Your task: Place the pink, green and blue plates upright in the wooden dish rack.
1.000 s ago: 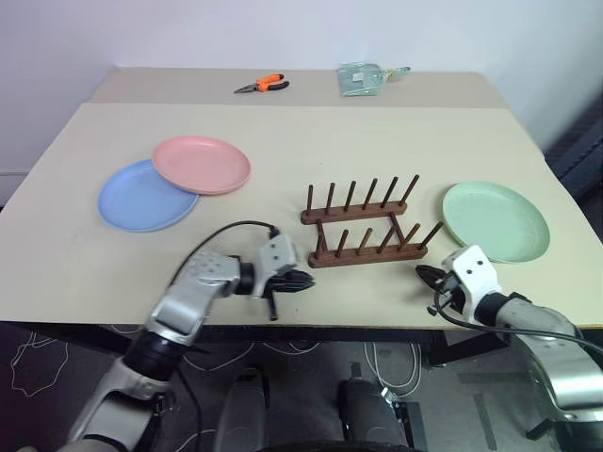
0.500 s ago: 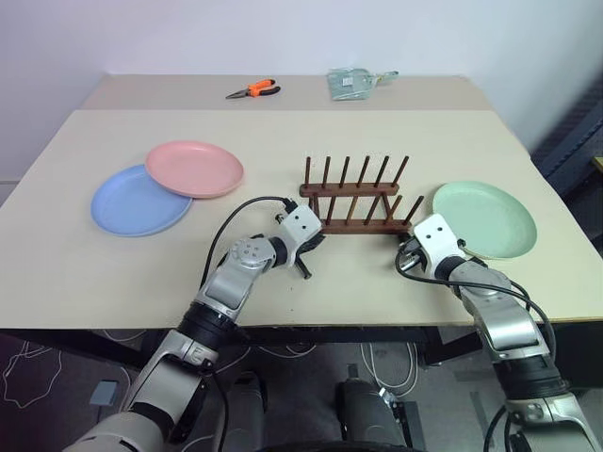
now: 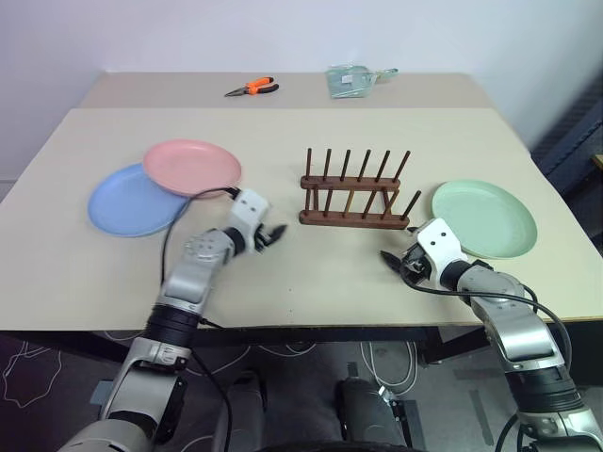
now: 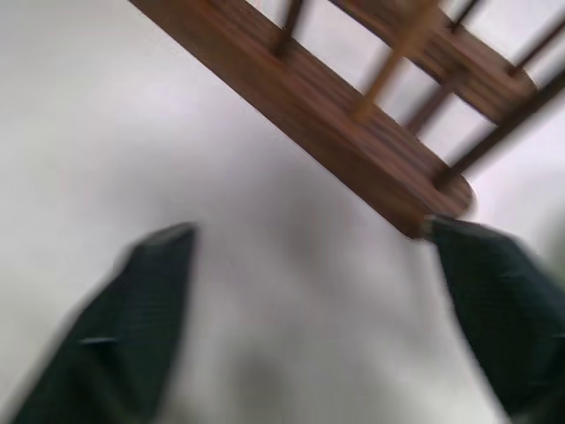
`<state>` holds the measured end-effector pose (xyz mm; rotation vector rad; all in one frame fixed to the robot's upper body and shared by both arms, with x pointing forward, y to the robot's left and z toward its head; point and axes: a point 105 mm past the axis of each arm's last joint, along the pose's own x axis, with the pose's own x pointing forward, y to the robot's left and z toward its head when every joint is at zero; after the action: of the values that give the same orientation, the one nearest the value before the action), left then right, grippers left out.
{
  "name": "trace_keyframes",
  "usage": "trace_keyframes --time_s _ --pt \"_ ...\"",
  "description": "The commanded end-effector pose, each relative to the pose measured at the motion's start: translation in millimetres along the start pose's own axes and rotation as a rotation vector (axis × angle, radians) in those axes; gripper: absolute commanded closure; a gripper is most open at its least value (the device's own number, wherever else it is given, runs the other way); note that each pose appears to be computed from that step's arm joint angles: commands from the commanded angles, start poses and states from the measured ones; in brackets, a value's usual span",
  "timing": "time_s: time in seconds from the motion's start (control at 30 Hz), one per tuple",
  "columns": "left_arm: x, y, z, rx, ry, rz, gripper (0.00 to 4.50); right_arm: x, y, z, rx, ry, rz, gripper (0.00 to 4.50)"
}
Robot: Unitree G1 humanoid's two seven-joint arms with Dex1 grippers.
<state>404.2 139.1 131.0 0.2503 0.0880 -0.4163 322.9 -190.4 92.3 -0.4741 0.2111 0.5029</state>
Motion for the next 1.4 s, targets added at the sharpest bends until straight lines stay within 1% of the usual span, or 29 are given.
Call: trace_keyframes --time_s 0.03,0.1,0.17,0.23,0.27,0.33,0.4,0.5,0.57,0.63,0.67,0.73,0.83,0.87,0.93,1.03,1.13,1.17,1.2,1.27,1.3,1.4 --pt "-10.0 36.9 62.3 -0.055 -0.214 0.193 0.52 -0.3 3.2 16.2 -0.041 -0.061 0.013 0.2" --pt "-17.7 51.9 76.8 -0.118 -0.271 0.271 0.52 2.5 3.0 16.9 -0.043 -0.063 0.012 0.2" --pt "-32.6 71.7 90.8 -0.182 -0.337 0.379 0.52 6.2 1.2 19.1 -0.045 -0.07 0.008 0.2" --pt "-49.3 92.9 95.0 -0.211 -0.351 0.51 0.52 8.7 0.6 20.2 -0.049 -0.075 0.008 0.2" --pt "-56.6 104.4 91.3 -0.225 -0.331 0.587 0.52 9.5 0.8 19.9 -0.052 -0.075 0.01 0.2" --pt "-72.3 129.2 73.7 -0.332 -0.263 0.74 0.52 10.8 2.7 18.5 -0.059 -0.073 0.018 0.2" --pt "-85.0 145.8 52.6 -0.421 -0.176 0.849 0.52 11.9 4.2 17.5 -0.062 -0.072 0.024 0.2" --pt "-91.2 151.7 36.2 -0.514 -0.119 0.892 0.52 14.0 6.6 17.8 -0.065 -0.077 0.032 0.2" --pt "-88.8 148.6 28.2 -0.637 -0.113 0.875 0.52 15.4 7.4 18.4 -0.068 -0.08 0.036 0.2" --pt "-78.8 139.6 19.2 -0.774 -0.082 0.803 0.52 16.1 7.0 19.2 -0.07 -0.082 0.033 0.2" --pt "-72.8 134.8 16.8 -0.818 -0.071 0.762 0.52 16.0 6.9 20.0 -0.07 -0.086 0.03 0.2" --pt "-58.7 123.6 19.9 -0.872 -0.07 0.646 0.52 15.2 7.2 20.6 -0.071 -0.09 0.028 0.2" --pt "-50.9 120.1 20.6 -0.912 -0.063 0.6 0.52 13.4 7.9 19.3 -0.073 -0.089 0.024 0.2" --pt "-49.1 121.0 18.4 -0.939 -0.06 0.604 0.76 12.3 7.9 19.0 -0.073 -0.088 0.021 0.2" --pt "-47.0 124.1 12.1 -0.978 -0.049 0.628 1.38 9.4 6.6 18.6 -0.075 -0.087 0.011 0.2" --pt "-44.9 126.8 7.9 -1.022 -0.043 0.645 2.85 3.0 1.9 17.9 -0.081 -0.08 -0.007 0.2" --pt "-43.6 128.8 8.6 -1.012 -0.043 0.648 4.36 -6.4 -4.7 16.0 -0.099 -0.063 -0.013 0.2" --pt "-42.7 129.1 10.2 -1.007 -0.049 0.642 4.44 -11.1 -8.2 15.8 -0.106 -0.056 -0.013 0.2" --pt "-41.1 129.3 23.7 -0.974 -0.106 0.604 4.48 -20.3 -14.1 19.6 -0.094 -0.058 0.001 0.1" --pt "-39.0 124.8 59.1 -0.861 -0.235 0.507 4.48 -36.0 -20.7 38.9 -0.117 -0.101 0.041 0.1" --pt "-38.6 122.0 70.1 -0.819 -0.273 0.474 4.48 -40.3 -21.4 45.8 -0.128 -0.116 0.056 0.1" --pt "-32.2 101.0 100.4 -0.668 -0.319 0.357 4.48 -42.6 -16.7 89.1 -0.208 -0.237 0.079 0.1"
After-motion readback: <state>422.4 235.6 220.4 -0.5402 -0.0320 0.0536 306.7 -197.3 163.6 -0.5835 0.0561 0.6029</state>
